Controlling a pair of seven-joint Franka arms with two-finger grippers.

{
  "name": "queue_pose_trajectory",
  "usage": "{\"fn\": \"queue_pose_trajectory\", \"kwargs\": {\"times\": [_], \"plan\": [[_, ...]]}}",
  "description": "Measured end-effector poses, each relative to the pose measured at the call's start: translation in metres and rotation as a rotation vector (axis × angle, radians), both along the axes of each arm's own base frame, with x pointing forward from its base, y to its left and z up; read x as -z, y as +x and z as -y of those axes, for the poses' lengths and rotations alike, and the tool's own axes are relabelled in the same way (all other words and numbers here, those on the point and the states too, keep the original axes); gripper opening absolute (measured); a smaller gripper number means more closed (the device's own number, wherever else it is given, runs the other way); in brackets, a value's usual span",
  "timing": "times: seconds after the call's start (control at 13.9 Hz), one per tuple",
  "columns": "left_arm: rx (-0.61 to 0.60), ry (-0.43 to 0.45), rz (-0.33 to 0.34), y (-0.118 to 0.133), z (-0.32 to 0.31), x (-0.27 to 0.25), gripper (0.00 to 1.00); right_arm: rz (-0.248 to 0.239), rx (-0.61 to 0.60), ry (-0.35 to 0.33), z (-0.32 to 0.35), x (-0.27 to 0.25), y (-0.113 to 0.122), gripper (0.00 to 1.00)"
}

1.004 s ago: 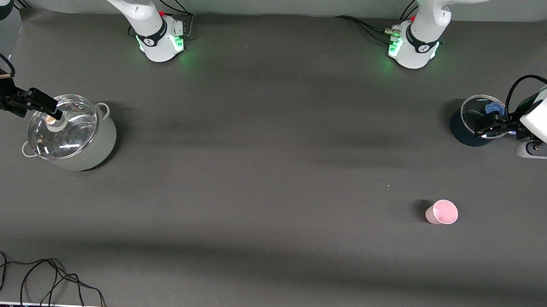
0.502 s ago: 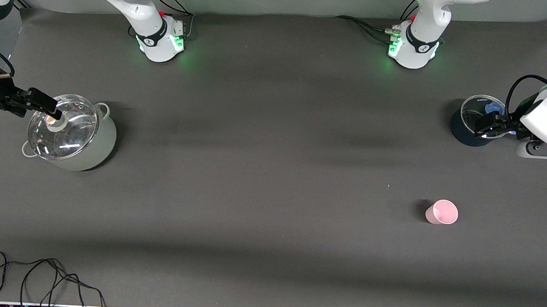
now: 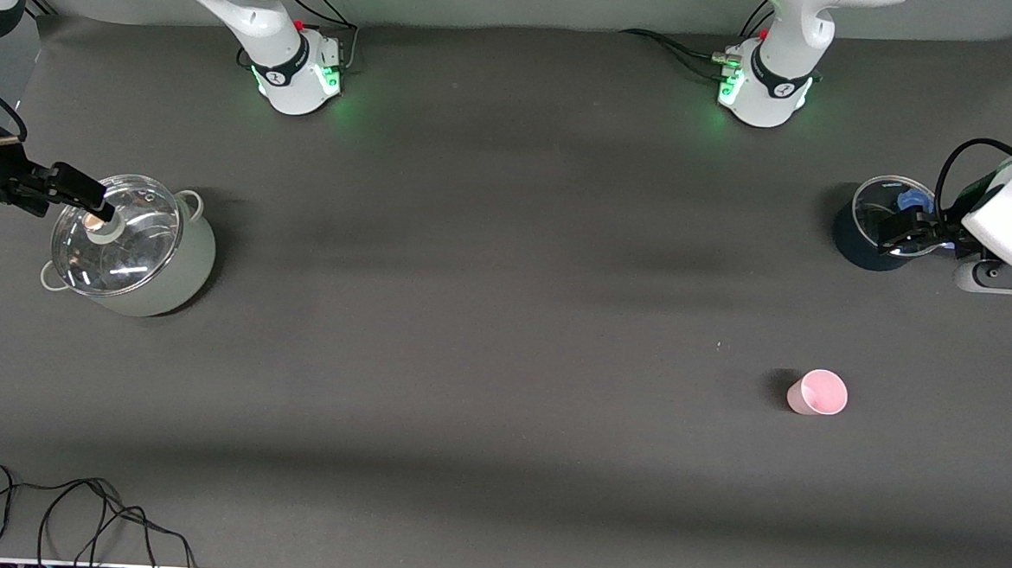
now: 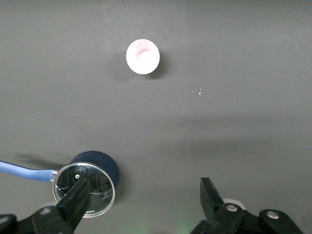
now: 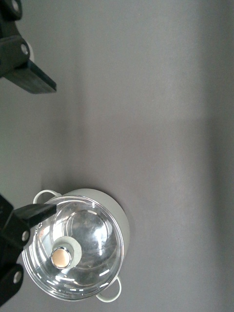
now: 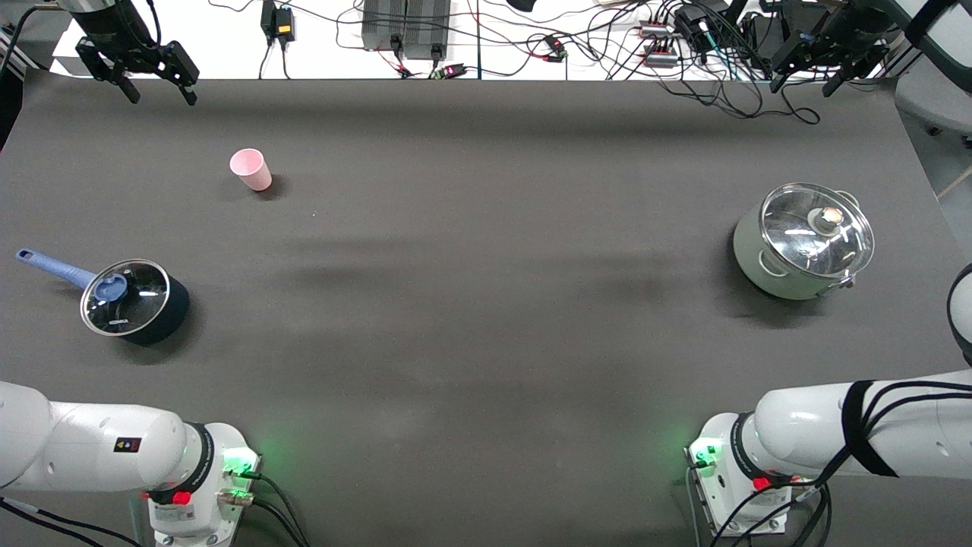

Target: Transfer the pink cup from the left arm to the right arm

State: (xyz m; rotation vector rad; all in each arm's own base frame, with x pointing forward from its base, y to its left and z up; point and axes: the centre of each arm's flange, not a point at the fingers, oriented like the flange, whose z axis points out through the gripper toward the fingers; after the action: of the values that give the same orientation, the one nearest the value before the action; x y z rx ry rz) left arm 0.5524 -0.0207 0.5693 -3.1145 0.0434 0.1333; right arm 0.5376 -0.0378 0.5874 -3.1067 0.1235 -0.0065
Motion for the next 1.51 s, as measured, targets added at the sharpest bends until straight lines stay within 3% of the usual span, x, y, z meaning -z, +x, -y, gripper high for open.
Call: {"fn": "queue_pose_trajectory", "kwargs": {"times": [0.57,0.86,1.22,1.51], "plan": [[-0.006,-0.014,0.015,0.003,-0.001,-0.001,1.0,0.0,0.0,0.0,0.0,0.0,0.0,1.0],[-0.013,-0.017,0.032,0.019,-0.014,-0.005,1.0,0.0,0.0,0.0,0.0,0.0,0.0,1.0],[0.201,-0.045,0.047,0.059,-0.065,0.004,1.0,0.0,0.0,0.0,0.0,0.0,0.0,1.0],[0.466,-0.225,0.1,0.097,-0.116,0.043,1.0,0.0,0.0,0.0,0.0,0.0,0.0,1.0]]}}
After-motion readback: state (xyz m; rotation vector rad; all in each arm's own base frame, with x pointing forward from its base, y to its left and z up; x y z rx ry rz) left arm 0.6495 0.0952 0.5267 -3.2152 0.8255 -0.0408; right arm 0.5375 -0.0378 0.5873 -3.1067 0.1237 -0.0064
